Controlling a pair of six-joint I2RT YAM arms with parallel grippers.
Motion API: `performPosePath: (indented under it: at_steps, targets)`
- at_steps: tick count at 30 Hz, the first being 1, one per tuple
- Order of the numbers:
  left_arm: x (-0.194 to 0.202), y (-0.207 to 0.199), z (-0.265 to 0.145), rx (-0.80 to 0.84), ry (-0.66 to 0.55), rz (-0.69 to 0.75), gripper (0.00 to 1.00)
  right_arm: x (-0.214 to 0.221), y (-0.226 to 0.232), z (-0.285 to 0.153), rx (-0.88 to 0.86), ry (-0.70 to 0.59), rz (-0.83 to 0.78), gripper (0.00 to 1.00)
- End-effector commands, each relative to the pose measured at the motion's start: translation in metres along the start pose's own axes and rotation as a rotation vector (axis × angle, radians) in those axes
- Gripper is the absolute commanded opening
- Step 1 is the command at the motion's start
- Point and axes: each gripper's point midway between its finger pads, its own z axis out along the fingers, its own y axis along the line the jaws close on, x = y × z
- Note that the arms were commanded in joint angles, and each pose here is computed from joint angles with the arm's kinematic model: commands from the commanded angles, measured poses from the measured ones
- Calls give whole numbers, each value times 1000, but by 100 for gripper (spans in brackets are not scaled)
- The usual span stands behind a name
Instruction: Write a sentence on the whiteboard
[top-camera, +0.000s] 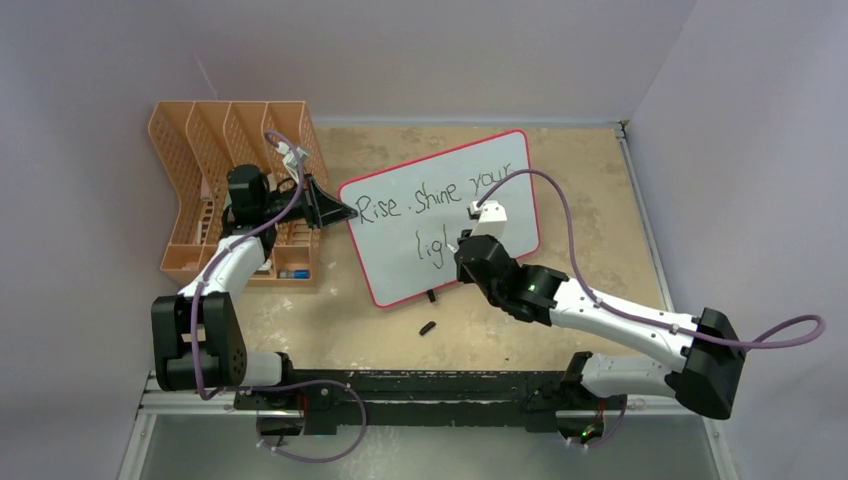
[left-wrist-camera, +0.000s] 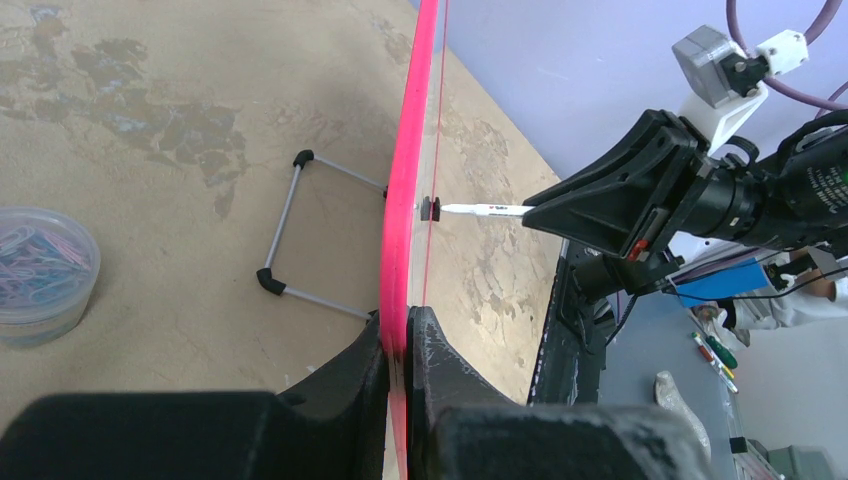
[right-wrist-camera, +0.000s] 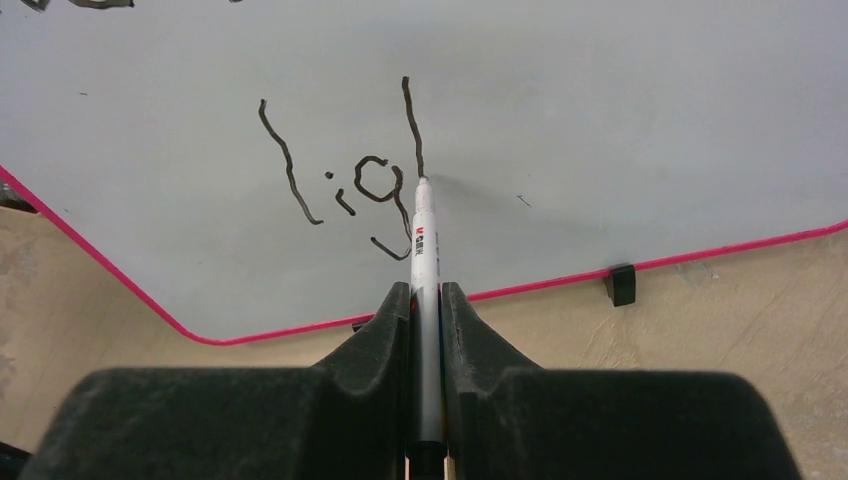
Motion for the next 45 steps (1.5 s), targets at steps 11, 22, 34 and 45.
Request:
performPosePath:
  at_steps: [11,22,34,45]
  targets:
    - [-14,2,-3,-29,-33,46,0,-27,10,-9,-54,-81,57,0]
    - [-14,2,-3,-28,-32,47,0,-23,10,-2,-38,-78,42,0]
    - [-13,3,-3,-30,-31,45,0,-24,8,2,-17,-90,39,0]
    - [-14,3,-2,-31,-31,43,0,-27,5,3,4,-106,40,0]
